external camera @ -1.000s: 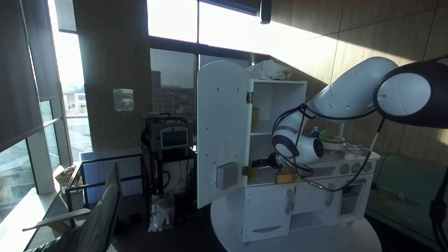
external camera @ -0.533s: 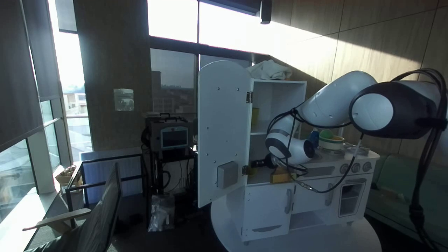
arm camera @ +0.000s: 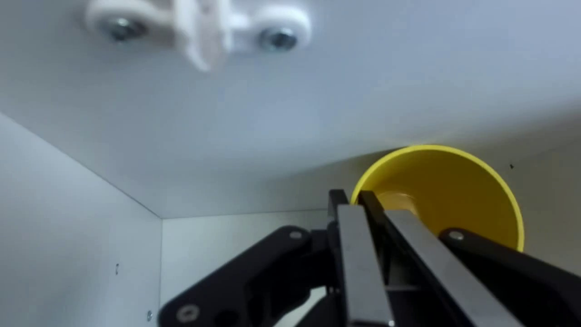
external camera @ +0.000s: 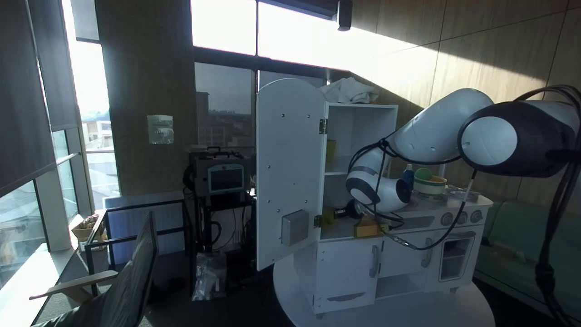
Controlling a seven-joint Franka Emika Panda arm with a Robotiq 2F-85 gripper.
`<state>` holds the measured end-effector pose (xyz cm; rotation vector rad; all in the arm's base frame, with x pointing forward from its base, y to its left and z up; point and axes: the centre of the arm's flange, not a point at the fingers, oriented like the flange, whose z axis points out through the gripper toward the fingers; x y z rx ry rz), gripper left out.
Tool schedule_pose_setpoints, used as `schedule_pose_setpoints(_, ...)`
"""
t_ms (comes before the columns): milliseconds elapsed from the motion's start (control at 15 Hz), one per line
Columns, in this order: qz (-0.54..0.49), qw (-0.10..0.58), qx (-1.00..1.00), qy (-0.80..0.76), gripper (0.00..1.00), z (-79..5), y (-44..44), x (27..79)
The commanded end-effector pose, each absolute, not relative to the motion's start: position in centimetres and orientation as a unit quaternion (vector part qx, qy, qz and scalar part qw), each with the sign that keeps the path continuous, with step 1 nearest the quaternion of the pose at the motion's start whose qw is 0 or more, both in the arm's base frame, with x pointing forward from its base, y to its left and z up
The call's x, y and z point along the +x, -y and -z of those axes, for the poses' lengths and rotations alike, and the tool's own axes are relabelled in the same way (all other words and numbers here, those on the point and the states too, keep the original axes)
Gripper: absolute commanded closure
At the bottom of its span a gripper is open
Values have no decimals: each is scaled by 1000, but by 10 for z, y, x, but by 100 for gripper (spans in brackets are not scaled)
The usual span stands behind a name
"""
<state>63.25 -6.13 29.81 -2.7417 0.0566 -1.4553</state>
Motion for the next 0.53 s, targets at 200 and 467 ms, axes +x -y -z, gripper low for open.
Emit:
schedule_pose_setpoints(200,413,60,-909,-8,89,-313,80,559)
schedule_pose_setpoints(467,391,86,-916,-15,90,-319,92,522)
